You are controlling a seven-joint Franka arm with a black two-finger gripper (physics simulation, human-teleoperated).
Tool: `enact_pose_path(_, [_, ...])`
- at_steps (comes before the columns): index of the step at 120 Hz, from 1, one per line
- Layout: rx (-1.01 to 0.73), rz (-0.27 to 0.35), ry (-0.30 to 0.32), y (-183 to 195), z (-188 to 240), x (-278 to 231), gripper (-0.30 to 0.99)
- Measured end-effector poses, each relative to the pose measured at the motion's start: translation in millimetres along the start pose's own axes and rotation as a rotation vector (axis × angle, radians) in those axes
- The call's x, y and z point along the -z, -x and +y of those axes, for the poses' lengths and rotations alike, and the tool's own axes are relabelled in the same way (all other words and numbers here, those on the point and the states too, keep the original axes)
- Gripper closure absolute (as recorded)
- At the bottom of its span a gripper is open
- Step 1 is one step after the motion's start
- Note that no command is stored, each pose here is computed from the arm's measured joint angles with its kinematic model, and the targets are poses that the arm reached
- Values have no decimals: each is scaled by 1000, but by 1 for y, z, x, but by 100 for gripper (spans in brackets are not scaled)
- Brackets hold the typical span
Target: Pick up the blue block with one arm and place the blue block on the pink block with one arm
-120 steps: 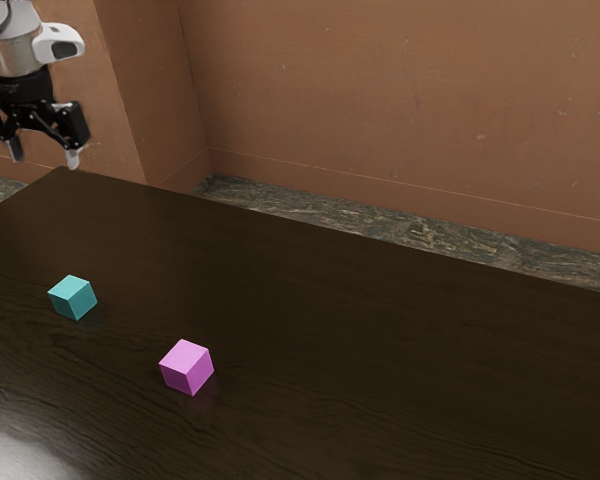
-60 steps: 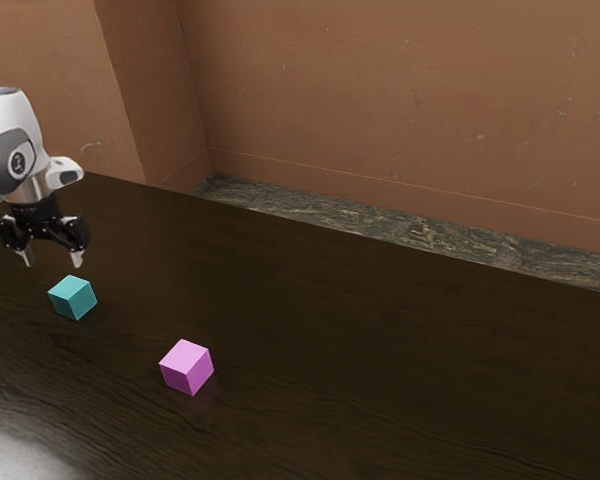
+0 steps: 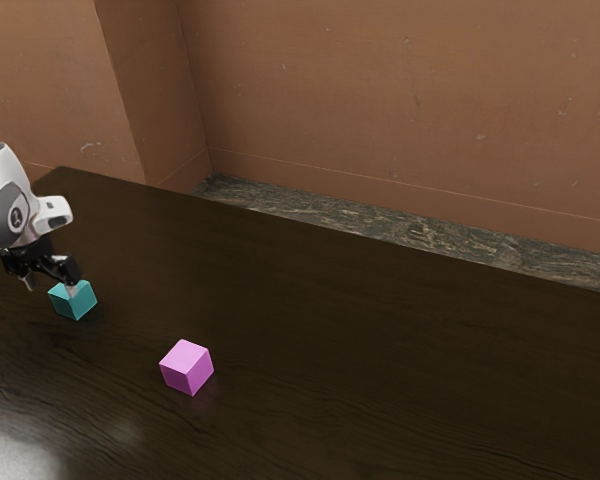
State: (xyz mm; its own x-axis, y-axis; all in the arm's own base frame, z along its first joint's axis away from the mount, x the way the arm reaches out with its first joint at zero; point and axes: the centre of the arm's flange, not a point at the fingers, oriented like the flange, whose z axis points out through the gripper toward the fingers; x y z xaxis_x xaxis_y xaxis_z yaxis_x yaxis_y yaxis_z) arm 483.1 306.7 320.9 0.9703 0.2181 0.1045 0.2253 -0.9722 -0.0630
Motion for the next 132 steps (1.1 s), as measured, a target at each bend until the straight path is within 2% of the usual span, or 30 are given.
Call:
enact_pose_path(39, [-134, 70, -18, -22, -11, -21, 0])
enact_pose_path(89, [-223, 79, -4, -36, -20, -54, 0])
enact_pose_path(132, [-227, 76, 44, -32, -17, -75, 0])
